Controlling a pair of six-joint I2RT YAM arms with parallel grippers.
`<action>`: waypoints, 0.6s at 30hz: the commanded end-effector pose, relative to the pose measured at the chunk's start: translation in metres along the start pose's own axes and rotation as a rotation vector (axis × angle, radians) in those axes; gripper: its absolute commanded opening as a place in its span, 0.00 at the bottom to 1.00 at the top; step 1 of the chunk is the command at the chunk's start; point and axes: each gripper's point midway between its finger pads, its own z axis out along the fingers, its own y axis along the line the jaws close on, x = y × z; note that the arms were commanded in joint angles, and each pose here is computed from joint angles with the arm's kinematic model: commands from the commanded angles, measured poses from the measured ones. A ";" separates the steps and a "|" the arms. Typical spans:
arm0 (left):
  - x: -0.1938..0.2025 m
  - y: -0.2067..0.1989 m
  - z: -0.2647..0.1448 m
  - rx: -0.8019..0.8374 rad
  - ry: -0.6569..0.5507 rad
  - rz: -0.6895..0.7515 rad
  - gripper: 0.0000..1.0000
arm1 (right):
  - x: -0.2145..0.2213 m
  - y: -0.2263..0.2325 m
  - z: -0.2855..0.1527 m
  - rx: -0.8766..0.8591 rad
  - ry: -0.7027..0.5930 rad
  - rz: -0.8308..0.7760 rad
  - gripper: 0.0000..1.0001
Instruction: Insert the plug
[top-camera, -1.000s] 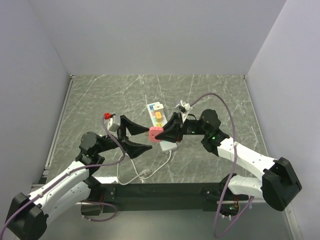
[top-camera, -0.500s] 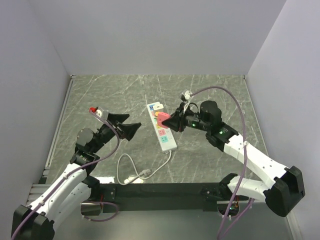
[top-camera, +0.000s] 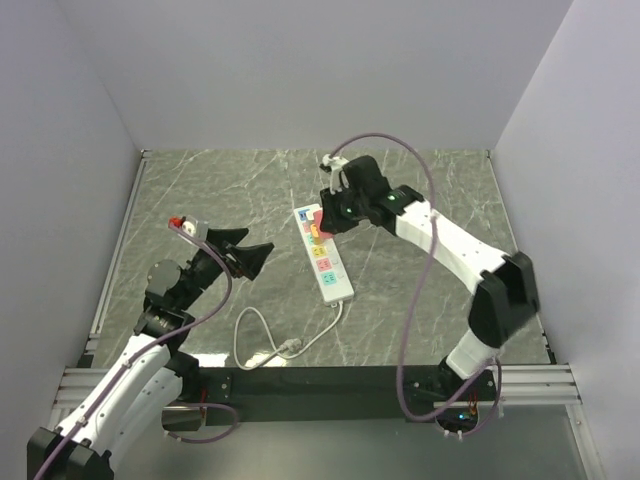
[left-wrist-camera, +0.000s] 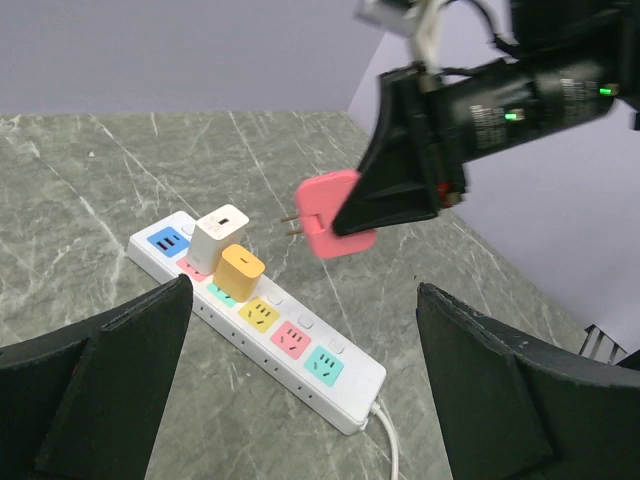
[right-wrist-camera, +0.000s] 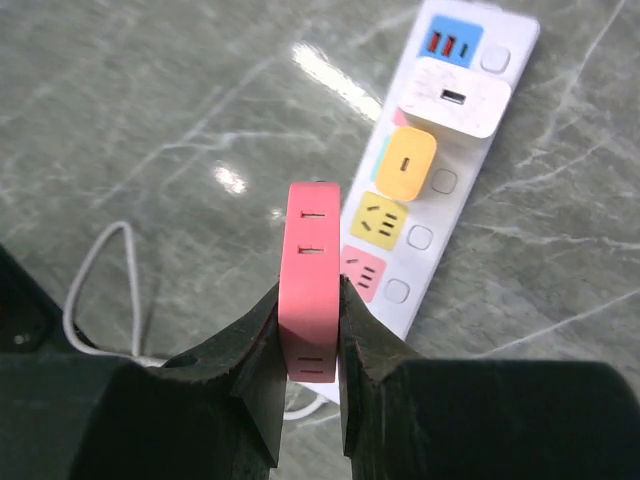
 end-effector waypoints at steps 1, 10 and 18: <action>-0.006 0.000 -0.005 -0.002 -0.027 0.017 1.00 | 0.011 -0.013 0.005 0.067 0.145 -0.004 0.00; -0.008 -0.001 -0.010 0.010 -0.035 0.016 1.00 | 0.036 -0.027 0.024 0.131 0.411 -0.016 0.00; -0.006 -0.002 -0.010 0.029 -0.024 0.009 0.99 | 0.054 -0.027 0.026 0.113 0.529 -0.003 0.00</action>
